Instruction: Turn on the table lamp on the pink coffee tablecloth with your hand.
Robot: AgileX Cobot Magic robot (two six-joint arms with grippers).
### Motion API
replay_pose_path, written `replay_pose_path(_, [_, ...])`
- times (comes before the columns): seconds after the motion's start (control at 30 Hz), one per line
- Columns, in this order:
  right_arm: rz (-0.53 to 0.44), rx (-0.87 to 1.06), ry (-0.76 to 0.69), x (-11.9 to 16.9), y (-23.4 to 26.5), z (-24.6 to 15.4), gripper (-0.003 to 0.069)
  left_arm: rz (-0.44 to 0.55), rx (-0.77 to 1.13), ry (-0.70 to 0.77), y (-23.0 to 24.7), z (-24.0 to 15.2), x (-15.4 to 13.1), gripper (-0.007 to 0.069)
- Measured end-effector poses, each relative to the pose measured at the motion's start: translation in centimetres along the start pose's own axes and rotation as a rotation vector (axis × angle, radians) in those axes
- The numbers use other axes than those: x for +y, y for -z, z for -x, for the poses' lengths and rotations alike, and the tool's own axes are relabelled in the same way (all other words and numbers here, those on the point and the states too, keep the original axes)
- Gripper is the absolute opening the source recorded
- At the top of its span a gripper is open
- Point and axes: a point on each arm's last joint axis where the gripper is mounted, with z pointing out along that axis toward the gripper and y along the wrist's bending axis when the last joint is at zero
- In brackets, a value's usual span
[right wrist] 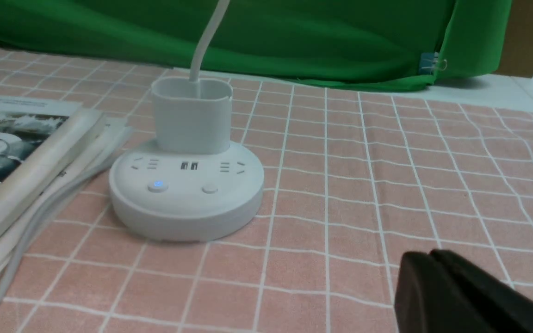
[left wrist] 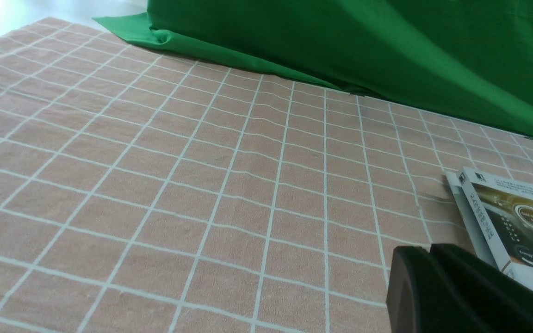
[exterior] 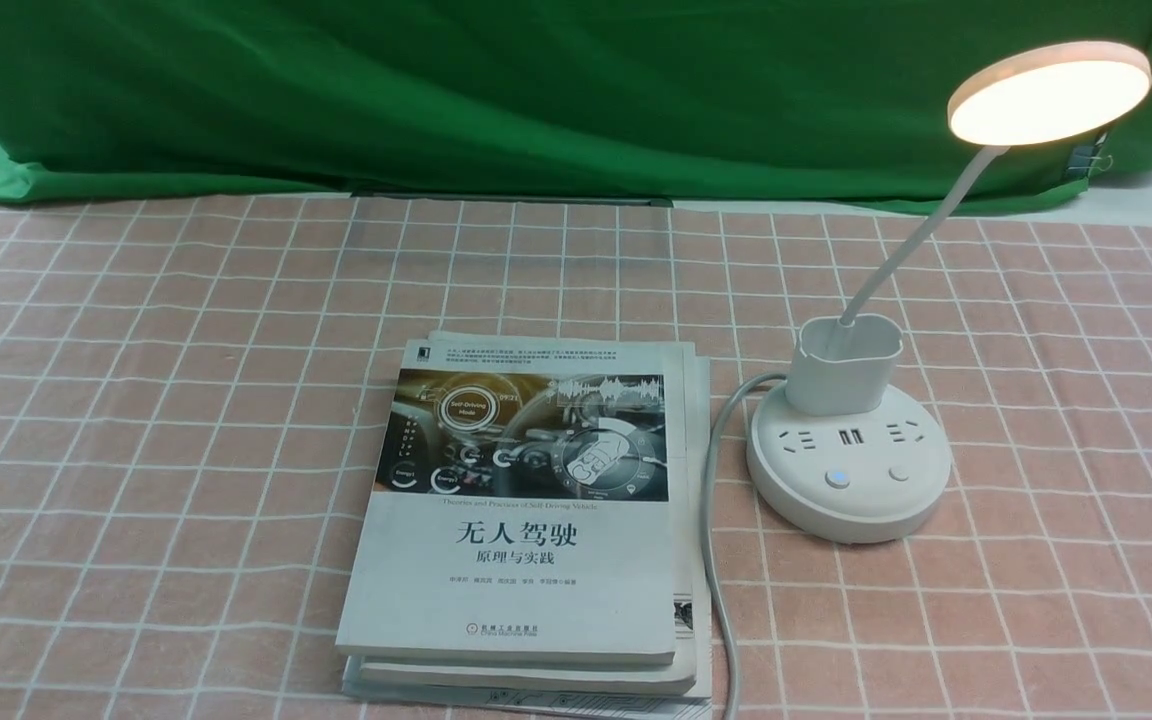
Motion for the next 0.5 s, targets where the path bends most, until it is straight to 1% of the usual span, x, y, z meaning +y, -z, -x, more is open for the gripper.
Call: replay_pose_path(0.5, [0.0, 0.003, -0.003, 0.0, 0.0, -0.03, 0.0045, 0.0, -0.001, 0.0, 0.0, 0.01, 0.0, 0.0019])
